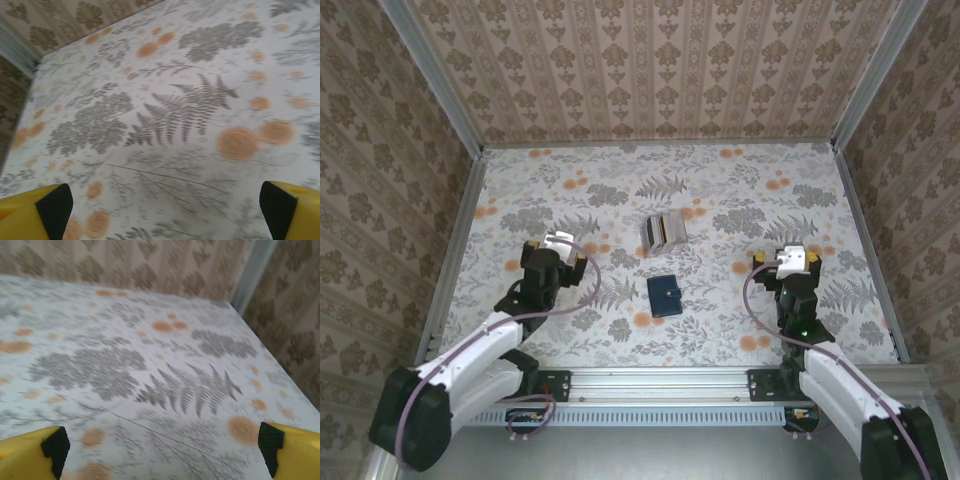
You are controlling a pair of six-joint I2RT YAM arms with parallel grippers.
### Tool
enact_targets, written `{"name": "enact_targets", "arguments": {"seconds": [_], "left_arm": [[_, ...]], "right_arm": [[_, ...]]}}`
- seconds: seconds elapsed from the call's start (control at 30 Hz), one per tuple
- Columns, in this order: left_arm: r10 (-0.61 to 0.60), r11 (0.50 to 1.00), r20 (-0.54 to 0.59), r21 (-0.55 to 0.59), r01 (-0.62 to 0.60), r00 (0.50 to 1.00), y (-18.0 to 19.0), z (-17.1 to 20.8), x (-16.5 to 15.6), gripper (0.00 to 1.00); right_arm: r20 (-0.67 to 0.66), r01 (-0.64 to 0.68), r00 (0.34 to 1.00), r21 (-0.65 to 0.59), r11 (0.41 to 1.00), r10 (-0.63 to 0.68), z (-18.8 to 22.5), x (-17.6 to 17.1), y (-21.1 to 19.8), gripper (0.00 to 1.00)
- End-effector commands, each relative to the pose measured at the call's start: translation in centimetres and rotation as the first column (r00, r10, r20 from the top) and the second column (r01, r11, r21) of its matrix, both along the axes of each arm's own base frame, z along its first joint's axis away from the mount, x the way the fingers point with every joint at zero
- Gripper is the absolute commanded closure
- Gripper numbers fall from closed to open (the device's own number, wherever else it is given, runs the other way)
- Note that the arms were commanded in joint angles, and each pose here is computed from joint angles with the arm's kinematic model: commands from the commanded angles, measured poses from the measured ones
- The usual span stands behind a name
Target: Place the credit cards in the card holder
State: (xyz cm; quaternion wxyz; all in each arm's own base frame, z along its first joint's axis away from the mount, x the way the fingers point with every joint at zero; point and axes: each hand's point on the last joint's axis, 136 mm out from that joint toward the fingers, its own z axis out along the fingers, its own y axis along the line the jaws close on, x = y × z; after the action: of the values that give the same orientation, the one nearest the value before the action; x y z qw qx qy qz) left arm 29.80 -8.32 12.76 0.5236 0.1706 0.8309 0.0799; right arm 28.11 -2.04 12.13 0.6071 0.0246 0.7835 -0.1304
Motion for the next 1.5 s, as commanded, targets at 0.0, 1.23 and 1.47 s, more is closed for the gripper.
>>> {"name": "enact_targets", "arguments": {"seconds": [0.0,1.23,1.47], "left_arm": [[-0.084,0.996,0.097,0.008,0.084,0.992,0.1,1.5,1.6,0.0],[0.153,0.962,0.07,-0.237,-0.133,0.986,7.8,-3.3,10.2,0.0],[0.153,0.962,0.064,-0.236,-0.134,0.986,7.8,-3.4,10.2,0.0]], "right_arm": [[0.152,-0.044,0.988,0.075,0.996,0.033,2.9,1.3,0.4,0.0],[-0.055,-0.004,0.998,0.182,0.983,0.014,-2.1,11.4,-0.1,0.0],[-0.057,-0.005,0.998,0.182,0.983,0.015,-2.1,11.4,-0.1,0.0]]}}
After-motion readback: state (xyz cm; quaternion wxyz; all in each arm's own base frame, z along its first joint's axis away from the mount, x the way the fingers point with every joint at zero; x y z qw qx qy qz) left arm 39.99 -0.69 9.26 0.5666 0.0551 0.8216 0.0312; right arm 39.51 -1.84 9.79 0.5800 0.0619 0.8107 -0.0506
